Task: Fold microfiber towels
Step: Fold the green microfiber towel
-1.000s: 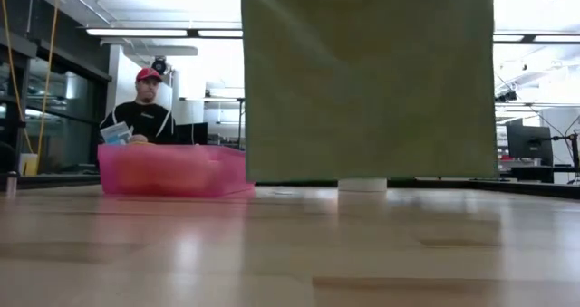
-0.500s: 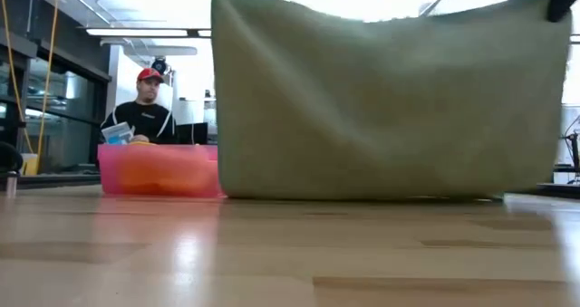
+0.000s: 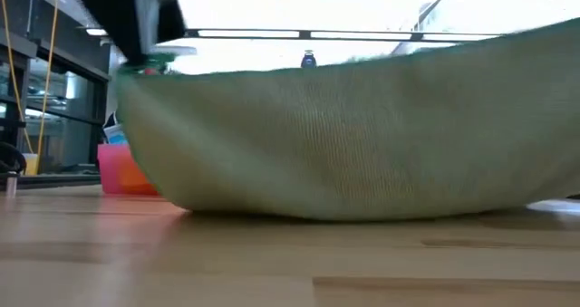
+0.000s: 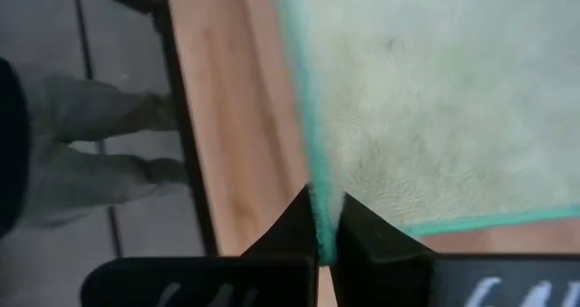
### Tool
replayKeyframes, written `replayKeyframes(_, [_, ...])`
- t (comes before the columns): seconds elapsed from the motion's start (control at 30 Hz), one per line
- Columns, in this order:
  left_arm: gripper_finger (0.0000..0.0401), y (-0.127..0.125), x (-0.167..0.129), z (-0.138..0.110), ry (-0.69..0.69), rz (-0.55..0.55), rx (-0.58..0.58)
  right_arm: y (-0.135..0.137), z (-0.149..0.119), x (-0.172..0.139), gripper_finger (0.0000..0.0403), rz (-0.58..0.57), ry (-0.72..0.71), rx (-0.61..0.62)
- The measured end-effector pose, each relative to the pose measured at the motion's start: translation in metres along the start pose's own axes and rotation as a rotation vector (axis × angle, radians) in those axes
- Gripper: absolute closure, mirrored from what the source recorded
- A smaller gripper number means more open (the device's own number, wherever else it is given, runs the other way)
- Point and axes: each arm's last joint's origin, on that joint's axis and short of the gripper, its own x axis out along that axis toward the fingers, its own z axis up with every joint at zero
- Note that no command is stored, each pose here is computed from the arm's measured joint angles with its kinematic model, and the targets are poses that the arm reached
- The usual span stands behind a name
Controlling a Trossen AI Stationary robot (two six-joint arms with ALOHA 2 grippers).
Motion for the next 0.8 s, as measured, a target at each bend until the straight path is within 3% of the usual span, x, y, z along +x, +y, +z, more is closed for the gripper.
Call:
replayKeyframes(0.13, [0.0401, -0.003, 0.0, -0.004, 0.06, -0.043, -0.026, 0.011, -0.014, 0.016, 0.0403, 0.046, 0.049, 0.046])
replayKeyframes(0.47, [0.0401, -0.01, -0.001, -0.006, 0.174, -0.229, 0.058, 0.038, -0.039, 0.054, 0.0403, 0.117, 0.137, 0.097])
replayKeyframes(0.6, [0.0401, 0.003, 0.001, 0.004, 0.153, -0.213, 0.093, 0.037, -0.041, 0.056, 0.0403, 0.099, 0.152, 0.111])
replayKeyframes(0.8, [0.0401, 0.042, 0.006, 0.032, 0.075, -0.101, 0.076, 0.018, -0.035, 0.052, 0.0403, -0.075, 0.093, 0.194])
